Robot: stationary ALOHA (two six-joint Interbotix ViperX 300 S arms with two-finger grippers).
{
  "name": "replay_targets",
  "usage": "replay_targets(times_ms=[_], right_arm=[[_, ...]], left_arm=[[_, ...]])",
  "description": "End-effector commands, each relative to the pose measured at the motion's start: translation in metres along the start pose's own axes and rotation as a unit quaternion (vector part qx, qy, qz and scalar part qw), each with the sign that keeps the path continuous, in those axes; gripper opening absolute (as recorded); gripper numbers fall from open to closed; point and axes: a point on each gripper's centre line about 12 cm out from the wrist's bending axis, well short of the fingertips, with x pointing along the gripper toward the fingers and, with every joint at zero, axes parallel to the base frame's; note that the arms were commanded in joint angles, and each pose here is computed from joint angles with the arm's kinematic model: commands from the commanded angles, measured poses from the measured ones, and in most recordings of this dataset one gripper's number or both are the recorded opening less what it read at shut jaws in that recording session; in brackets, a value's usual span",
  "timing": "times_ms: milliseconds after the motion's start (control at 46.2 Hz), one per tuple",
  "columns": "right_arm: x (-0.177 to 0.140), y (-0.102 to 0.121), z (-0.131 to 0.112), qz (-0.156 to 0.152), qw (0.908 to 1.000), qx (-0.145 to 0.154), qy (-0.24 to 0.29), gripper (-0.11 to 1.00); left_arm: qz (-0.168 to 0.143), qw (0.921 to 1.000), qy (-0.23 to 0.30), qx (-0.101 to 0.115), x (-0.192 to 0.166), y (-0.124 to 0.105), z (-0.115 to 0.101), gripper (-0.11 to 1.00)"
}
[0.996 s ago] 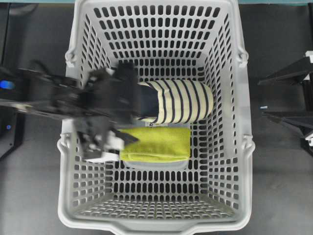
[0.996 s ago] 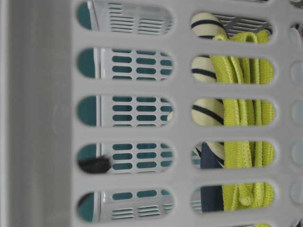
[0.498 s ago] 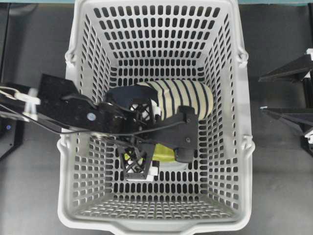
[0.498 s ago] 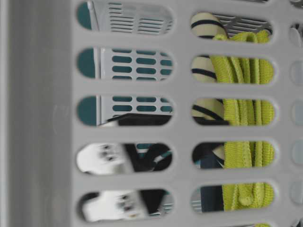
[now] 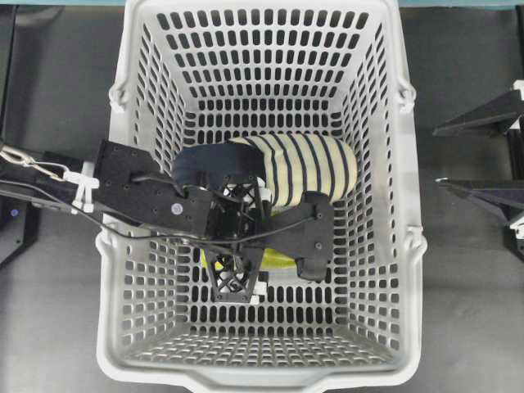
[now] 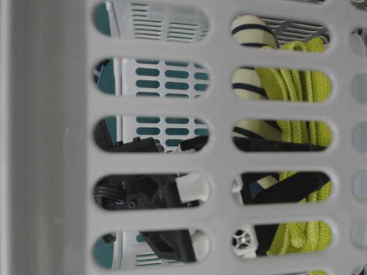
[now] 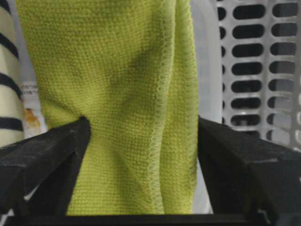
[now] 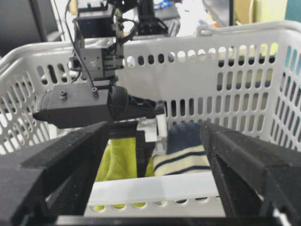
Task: Pick up the yellow cloth from the shopping basket with the left arm.
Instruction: 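Lower the left gripper into the basket onto the yellow-green cloth, then close the left gripper on the cloth's edge, then lift the gripped cloth upward out of the basket with the left gripper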
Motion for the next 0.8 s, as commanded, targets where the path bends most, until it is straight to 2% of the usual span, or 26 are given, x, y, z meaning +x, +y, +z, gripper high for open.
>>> replay_targets(times_ms=[0, 108, 346, 519, 649, 779], right_arm=[[0.001, 0.000, 0.006, 0.000, 1.0000, 0.001, -0.008, 0.75], [0.001, 0.000, 0.005, -0.001, 1.0000, 0.002, -0.007, 0.75], [0.001, 0.000, 0.006, 0.000, 0.9999, 0.002, -0.011, 0.75], [-0.001, 0.000, 0.008, 0.000, 0.9999, 0.002, -0.016, 0.75], [-0.002, 0.000, 0.009, 0.000, 0.9998, 0.002, -0.018, 0.75], [-0.004, 0.000, 0.010, 0.001, 0.9998, 0.003, -0.020, 0.75]], left_arm=[[0.001, 1.0000, -0.002, 0.000, -0.001, 0.001, -0.001, 0.82], [0.001, 1.0000, -0.001, 0.003, -0.001, 0.000, -0.002, 0.69], [-0.001, 0.9998, -0.017, 0.009, -0.014, -0.001, 0.005, 0.13], [-0.003, 0.9980, -0.062, 0.008, -0.060, -0.002, 0.030, 0.11], [-0.005, 0.9945, -0.104, 0.007, -0.119, -0.001, 0.055, 0.11], [-0.005, 0.9912, -0.132, 0.004, -0.178, -0.001, 0.070, 0.11]])
